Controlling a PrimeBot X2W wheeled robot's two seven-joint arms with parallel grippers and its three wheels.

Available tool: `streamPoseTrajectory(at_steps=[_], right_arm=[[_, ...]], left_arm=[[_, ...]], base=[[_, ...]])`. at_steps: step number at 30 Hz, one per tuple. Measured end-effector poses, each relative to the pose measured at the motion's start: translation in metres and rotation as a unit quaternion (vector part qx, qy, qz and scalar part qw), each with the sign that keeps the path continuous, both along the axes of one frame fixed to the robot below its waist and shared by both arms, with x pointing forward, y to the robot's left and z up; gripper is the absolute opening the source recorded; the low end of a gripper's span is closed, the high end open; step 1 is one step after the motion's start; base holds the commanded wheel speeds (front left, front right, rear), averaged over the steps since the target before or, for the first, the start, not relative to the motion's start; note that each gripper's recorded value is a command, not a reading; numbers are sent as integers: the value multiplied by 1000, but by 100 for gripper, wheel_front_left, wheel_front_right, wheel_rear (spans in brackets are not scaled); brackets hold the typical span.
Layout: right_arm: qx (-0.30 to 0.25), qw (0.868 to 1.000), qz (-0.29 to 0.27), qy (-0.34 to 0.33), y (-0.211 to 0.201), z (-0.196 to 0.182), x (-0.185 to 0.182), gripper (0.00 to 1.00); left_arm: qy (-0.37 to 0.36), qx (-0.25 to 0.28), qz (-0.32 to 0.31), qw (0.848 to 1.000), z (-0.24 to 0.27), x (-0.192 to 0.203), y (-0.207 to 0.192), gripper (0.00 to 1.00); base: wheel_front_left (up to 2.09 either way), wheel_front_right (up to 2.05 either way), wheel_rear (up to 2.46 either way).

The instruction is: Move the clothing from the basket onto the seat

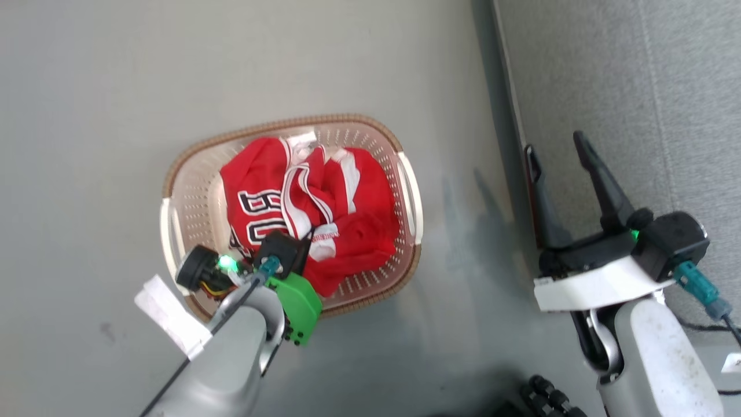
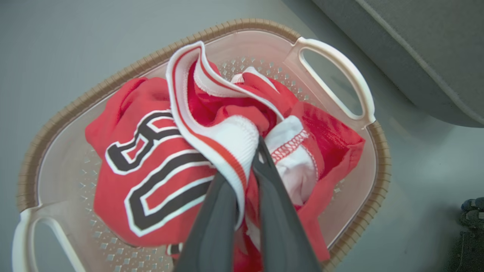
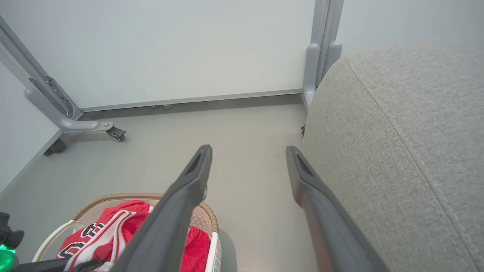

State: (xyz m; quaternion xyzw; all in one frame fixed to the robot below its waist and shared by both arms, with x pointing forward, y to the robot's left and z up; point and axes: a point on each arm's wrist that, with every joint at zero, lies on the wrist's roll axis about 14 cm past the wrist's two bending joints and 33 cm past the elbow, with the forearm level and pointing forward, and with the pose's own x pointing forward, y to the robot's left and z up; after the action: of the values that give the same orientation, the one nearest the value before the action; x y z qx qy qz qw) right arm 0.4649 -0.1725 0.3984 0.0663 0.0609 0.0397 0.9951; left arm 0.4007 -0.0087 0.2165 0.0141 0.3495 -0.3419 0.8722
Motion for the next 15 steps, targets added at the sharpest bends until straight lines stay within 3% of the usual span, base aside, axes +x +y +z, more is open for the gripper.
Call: streamPoseTrajectory(at_steps=[8,15], right_arm=[[1,1000,9,-25,9,39,-34,100],[8,998,25,-49,23,68,-67,100]], left_arm=[[-65,-50,44,996,75,-1,0,0],[-145,-102,76,981,151,1,-3,0]], base=[[0,0,0],[0,0,0]])
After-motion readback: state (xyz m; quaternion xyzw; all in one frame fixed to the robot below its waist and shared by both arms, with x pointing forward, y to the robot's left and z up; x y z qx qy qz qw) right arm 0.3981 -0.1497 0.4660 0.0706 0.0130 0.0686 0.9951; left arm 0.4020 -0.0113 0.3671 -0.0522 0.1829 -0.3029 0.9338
